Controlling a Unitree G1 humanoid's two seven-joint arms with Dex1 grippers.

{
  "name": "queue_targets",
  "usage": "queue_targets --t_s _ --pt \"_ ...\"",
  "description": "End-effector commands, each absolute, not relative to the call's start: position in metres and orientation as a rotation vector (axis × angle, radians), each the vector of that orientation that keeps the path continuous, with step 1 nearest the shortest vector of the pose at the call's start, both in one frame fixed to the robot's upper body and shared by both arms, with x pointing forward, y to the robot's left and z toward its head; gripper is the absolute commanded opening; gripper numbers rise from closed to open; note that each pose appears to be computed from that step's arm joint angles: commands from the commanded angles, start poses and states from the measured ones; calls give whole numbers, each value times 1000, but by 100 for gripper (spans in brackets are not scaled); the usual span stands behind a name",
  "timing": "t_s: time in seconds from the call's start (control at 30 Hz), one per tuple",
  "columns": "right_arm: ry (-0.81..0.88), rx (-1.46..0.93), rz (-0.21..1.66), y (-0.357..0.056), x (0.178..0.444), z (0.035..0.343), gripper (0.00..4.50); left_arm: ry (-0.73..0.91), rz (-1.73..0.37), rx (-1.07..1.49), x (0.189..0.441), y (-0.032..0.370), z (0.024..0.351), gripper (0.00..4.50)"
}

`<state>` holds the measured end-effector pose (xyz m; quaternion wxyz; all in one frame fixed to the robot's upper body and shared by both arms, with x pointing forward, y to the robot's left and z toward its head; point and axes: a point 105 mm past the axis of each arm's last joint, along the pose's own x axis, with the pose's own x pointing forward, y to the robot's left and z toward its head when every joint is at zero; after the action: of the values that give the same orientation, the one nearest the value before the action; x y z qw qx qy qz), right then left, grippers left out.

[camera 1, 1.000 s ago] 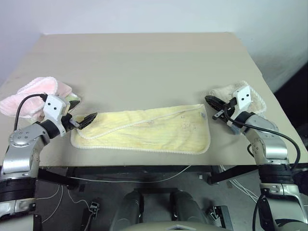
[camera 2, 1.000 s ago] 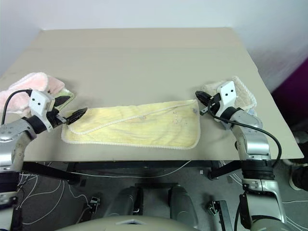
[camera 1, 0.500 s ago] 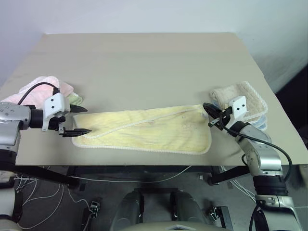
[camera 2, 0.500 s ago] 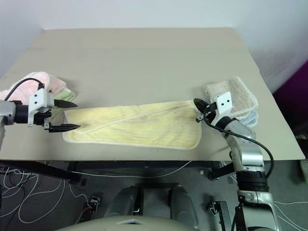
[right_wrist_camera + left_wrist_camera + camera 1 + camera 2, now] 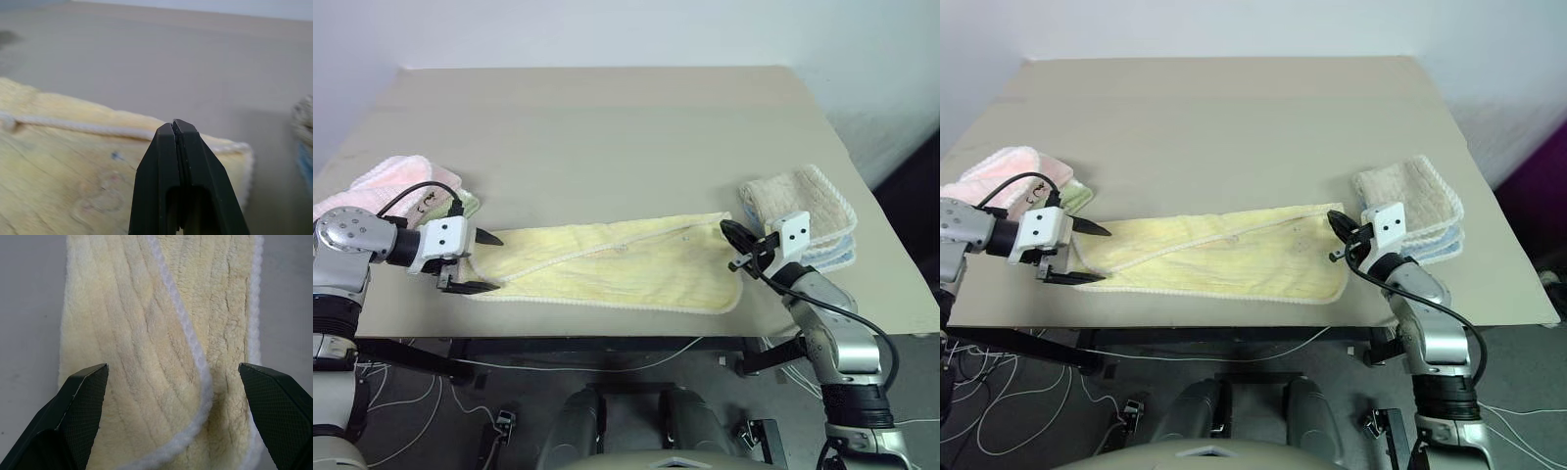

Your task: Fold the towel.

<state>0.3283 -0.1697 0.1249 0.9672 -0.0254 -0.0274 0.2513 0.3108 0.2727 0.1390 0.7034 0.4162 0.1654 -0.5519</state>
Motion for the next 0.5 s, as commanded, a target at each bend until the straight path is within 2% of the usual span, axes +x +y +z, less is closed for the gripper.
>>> queue_targets --t_s 0.03,0.33,0.5 --pt "-113 -44 533 -156 323 138 0 350 -1201 978 302 288 149 445" --pt "-117 5 568 -134 321 136 0 317 -1169 1060 296 295 157 445" --pt "-122 16 580 -128 322 137 0 305 -1127 1083 301 298 158 445"
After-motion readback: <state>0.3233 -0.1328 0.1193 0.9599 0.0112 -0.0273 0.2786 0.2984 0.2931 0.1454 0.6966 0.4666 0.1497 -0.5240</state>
